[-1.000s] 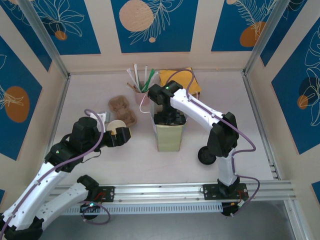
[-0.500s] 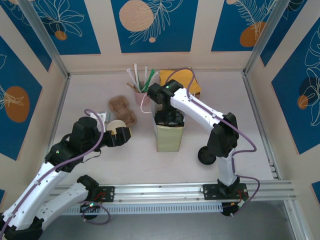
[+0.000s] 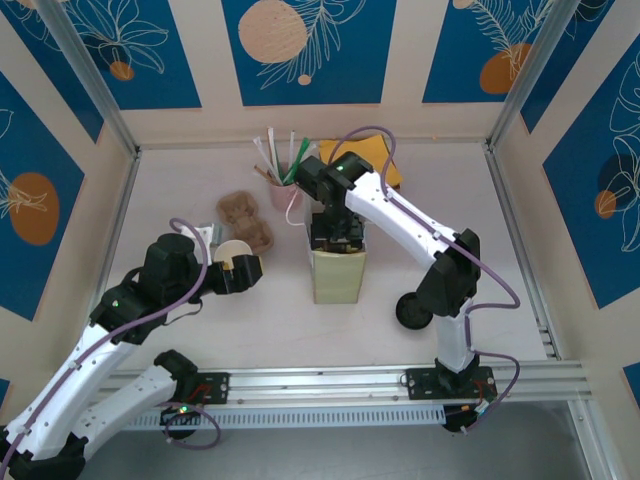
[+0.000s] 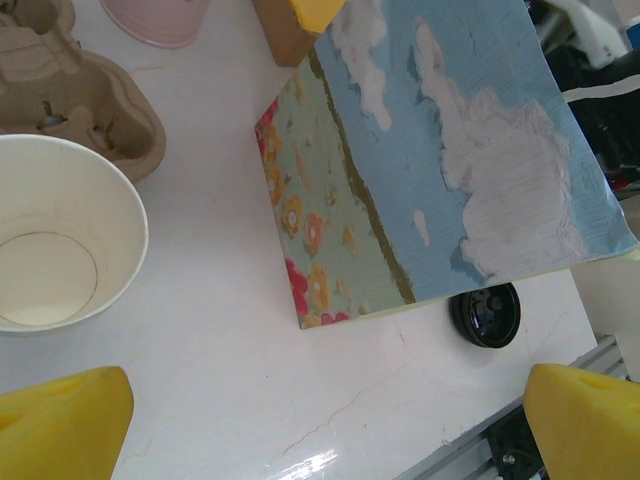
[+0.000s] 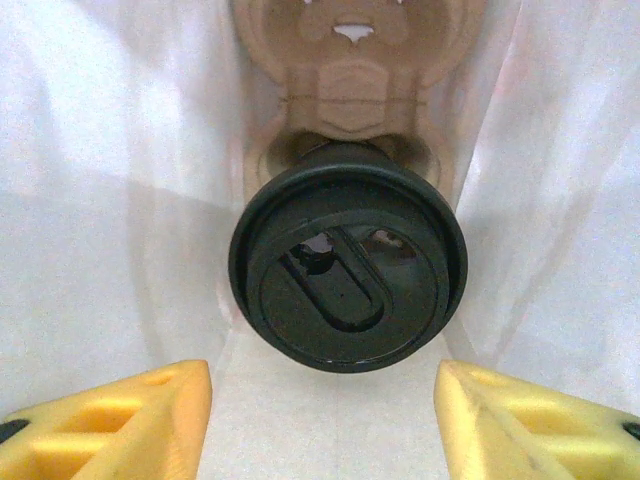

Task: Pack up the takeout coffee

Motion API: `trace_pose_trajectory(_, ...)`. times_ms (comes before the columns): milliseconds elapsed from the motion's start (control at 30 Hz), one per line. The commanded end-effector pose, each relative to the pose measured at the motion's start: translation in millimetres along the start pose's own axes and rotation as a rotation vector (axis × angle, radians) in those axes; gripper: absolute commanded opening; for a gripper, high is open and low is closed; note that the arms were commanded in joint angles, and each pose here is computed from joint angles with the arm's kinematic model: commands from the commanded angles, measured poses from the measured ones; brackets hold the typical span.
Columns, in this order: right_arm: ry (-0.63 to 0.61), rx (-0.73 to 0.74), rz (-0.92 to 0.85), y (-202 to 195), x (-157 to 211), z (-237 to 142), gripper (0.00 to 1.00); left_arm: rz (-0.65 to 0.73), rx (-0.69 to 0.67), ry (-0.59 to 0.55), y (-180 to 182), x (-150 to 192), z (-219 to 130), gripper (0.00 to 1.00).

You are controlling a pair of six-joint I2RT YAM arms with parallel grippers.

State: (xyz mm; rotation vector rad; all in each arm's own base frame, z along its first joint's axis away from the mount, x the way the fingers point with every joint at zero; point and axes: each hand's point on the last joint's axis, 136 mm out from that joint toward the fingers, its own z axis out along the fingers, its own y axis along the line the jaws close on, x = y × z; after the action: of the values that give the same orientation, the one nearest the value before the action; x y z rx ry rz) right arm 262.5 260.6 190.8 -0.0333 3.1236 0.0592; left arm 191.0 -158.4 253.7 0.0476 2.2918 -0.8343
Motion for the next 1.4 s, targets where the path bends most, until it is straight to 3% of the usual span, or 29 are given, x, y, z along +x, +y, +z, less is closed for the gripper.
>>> trace_pose_trajectory(0,-0.045,-0.018,0.010,-3.5,6.2,-28.5,0.59,-0.009,0.020,0.012,-2.8,3.9,2.9,1.00)
trace_pose_trajectory(433,-0.149,-0.071,0.025,-1.5,-1.1,-74.0,0.49,0.001,0.029,0.017,-6.3,1.8,3.9,1.00)
trace_pose_trajectory(833,-0.270,-0.134,0.029,-9.2,-0.8,-116.3,0.50,0.020,0.020,0.031,-10.8,-5.0,7.3,1.00)
trace_pose_trajectory(1167,-0.447,-0.302,-0.054,-5.7,-8.1,-162.9,0.67,0.027,-0.071,0.004,-4.9,-25.1,14.7,1.00)
trace_pose_trajectory(1367,-0.569,-0.422,-0.096,-12.7,-18.2,-196.9,0.83,0.042,-0.176,-0.026,-0.4,-51.4,18.3,1.00)
